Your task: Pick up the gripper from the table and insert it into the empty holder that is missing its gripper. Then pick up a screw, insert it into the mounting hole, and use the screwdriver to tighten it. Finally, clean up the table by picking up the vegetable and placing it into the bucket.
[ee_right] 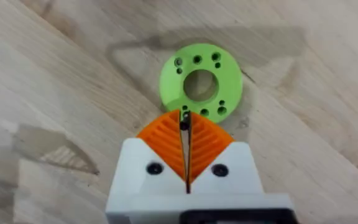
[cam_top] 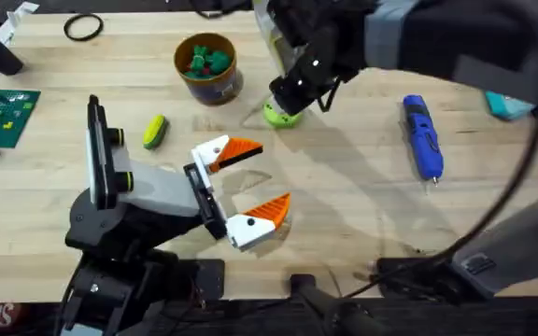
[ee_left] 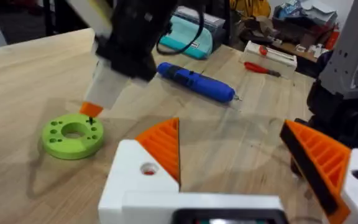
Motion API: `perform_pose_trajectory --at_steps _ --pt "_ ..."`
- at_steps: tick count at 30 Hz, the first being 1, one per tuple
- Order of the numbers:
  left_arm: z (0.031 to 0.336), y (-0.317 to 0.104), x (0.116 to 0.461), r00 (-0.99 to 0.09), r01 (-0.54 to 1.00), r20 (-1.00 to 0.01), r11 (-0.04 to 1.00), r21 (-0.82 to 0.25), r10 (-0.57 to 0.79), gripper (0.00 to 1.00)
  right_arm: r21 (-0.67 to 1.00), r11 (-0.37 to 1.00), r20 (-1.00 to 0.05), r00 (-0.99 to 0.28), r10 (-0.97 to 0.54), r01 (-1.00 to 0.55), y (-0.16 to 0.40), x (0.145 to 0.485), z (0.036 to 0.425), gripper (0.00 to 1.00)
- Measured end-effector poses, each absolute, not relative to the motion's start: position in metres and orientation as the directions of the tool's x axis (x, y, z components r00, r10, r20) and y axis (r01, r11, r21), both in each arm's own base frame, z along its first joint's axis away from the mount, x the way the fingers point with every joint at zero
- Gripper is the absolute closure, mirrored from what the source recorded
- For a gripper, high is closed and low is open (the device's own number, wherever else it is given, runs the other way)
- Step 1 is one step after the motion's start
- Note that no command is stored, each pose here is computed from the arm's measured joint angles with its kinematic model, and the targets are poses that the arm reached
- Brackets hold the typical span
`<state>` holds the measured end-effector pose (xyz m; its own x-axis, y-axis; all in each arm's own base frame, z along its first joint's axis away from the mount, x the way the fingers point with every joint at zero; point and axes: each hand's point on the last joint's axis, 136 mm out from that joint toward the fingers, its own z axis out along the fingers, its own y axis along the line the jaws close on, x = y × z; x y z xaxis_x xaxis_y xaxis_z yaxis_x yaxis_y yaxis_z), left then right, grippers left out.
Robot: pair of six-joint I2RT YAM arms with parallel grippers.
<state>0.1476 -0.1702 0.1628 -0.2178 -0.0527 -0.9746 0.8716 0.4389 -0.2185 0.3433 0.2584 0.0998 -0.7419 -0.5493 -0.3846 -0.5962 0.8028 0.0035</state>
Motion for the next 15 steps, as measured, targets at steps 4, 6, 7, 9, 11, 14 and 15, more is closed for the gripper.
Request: perform_pose_trajectory --at_steps 4,6,7,9,11,14,15 --pt "0.163 -0.17 0.148 -0.218 0.872 -0.975 0.439 -0.219 -0.053 0.017 0.006 0.802 -0.418 -0.73 -0.541 -0.597 0.255 0.338 0.123 0.999" --pt "0.163 -0.17 0.148 -0.218 0.872 -0.975 0.439 -0.219 -0.053 0.017 0.007 0.802 -0.424 -0.728 -0.539 -0.598 0.252 0.334 0.132 0.999" --pt "0.163 -0.17 0.148 -0.218 0.872 -0.975 0.439 -0.218 -0.053 0.017 0.007 0.802 -0.429 -0.726 -0.537 -0.597 0.251 0.332 0.137 0.999" --pt "0.163 -0.17 0.148 -0.218 0.871 -0.974 0.439 -0.219 -0.053 0.017 0.007 0.802 -0.439 -0.722 -0.535 -0.598 0.248 0.329 0.146 0.999" --pt "0.163 -0.17 0.148 -0.218 0.872 -0.975 0.439 -0.219 -0.053 0.017 0.007 0.802 -0.452 -0.717 -0.531 -0.598 0.246 0.326 0.155 0.999" --pt "0.163 -0.17 0.148 -0.218 0.872 -0.975 0.439 -0.219 -0.053 0.017 0.016 0.799 -0.485 -0.704 -0.52 -0.601 0.244 0.32 0.173 0.999" --pt "0.163 -0.17 0.148 -0.218 0.872 -0.975 0.439 -0.219 -0.053 0.017 0.026 0.795 -0.497 -0.698 -0.516 -0.606 0.245 0.318 0.179 0.999"
